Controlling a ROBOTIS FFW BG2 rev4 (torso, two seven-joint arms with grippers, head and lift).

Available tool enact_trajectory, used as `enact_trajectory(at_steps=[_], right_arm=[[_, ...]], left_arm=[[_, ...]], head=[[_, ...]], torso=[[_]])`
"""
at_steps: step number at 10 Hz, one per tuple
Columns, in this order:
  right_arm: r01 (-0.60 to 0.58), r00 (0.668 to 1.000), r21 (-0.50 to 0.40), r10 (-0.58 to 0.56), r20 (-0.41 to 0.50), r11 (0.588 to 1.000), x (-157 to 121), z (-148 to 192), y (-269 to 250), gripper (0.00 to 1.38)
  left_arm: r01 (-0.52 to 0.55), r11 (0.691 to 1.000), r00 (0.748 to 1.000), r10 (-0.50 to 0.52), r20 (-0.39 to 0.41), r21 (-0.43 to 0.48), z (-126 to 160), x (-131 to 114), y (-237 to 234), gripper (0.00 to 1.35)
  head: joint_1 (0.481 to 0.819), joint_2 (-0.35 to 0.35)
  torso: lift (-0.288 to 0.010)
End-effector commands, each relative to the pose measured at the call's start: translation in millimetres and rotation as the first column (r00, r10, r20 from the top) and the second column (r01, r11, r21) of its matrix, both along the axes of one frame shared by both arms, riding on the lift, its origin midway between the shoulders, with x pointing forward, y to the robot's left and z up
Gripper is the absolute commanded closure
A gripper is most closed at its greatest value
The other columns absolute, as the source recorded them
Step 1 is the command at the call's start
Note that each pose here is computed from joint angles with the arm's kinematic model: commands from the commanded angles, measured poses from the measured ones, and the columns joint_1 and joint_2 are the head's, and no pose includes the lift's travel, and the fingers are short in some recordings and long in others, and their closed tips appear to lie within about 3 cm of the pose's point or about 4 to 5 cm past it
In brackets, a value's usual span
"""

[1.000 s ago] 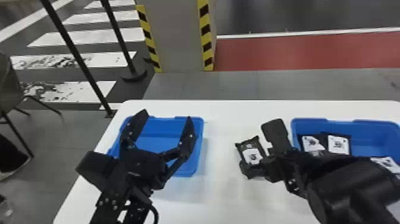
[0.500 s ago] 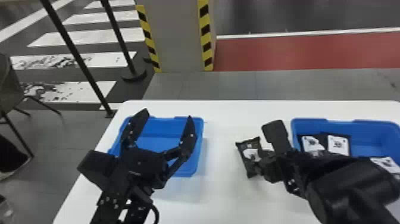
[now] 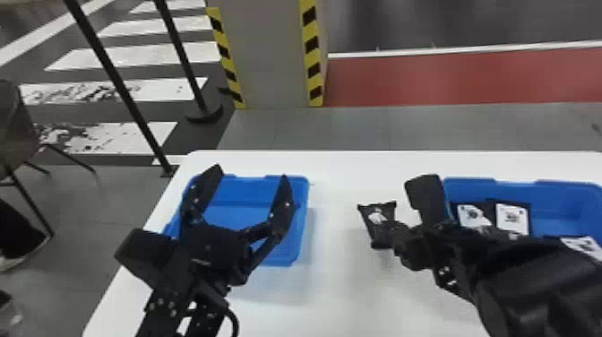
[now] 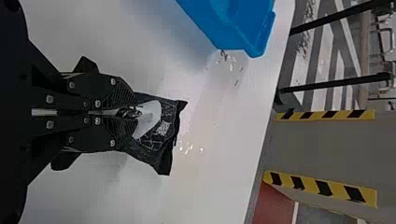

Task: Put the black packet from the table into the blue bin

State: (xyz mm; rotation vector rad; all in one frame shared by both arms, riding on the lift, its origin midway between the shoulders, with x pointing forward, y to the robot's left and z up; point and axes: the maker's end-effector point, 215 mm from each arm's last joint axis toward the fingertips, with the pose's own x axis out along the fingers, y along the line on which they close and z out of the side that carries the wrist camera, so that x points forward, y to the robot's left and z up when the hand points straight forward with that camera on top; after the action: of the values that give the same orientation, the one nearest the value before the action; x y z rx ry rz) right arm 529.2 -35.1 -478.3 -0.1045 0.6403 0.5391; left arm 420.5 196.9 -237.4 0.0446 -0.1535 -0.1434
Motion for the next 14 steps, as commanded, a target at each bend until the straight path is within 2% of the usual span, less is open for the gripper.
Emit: enact_trajectory(at_steps=[1,2,3,4,6,8,10,12,13,14], right_arm=[[0.055,0.995,0.052,-0.06,0.079,0.997,9,40,-21,1.13],[0.108,0.981,0.097,-0.122,0.153,0.989,13,78,-45,1.13],[0.18,0.95,0.129,-0.206,0.235,0.975,9,118,-84,1.13],[0.252,0.914,0.15,-0.286,0.288,0.956,-4,143,-127,1.13],[0.374,0.854,0.153,-0.404,0.329,0.915,-34,158,-201,1.13],[0.477,0.821,0.094,-0.482,0.307,0.874,-52,135,-264,1.13],[0.543,0.801,0.027,-0.527,0.286,0.84,-48,101,-313,1.13],[0.522,0.822,0.025,-0.51,0.254,0.853,-27,72,-321,1.13],[0.505,0.834,0.039,-0.499,0.237,0.862,-16,61,-321,1.07],[0.495,0.841,0.046,-0.492,0.224,0.868,-15,53,-320,0.62]], left_arm=[[0.0,1.0,1.0,0.0,0.0,0.0,0,-1,0,0.11],[0.0,1.0,1.0,0.0,0.0,0.0,0,-1,0,0.12],[-0.002,1.0,1.0,0.002,0.003,-0.001,1,-1,1,0.12],[-0.007,1.0,1.0,0.007,0.001,0.001,0,-1,3,0.12],[-0.008,1.0,1.0,0.008,0.001,0.001,0,-2,3,0.11],[-0.009,1.0,1.0,0.009,0.004,0.0,1,-1,4,0.11],[-0.009,1.0,1.0,0.009,0.004,0.003,1,-1,4,0.11],[-0.003,1.0,1.0,0.003,0.006,0.001,2,0,1,0.11],[-0.003,1.0,1.0,0.003,0.006,0.0,2,0,1,0.11],[-0.003,1.0,1.0,0.003,0.003,0.0,1,0,1,0.11]], head=[[0.695,0.191],[0.695,0.181],[0.695,0.159],[0.695,0.123],[0.695,0.049],[0.695,-0.054],[0.695,-0.116],[0.695,-0.176],[0.695,-0.181],[0.695,-0.184]], torso=[[-0.11],[-0.11],[-0.11],[-0.11],[-0.11],[-0.11],[-0.11],[-0.11],[-0.11],[-0.11]])
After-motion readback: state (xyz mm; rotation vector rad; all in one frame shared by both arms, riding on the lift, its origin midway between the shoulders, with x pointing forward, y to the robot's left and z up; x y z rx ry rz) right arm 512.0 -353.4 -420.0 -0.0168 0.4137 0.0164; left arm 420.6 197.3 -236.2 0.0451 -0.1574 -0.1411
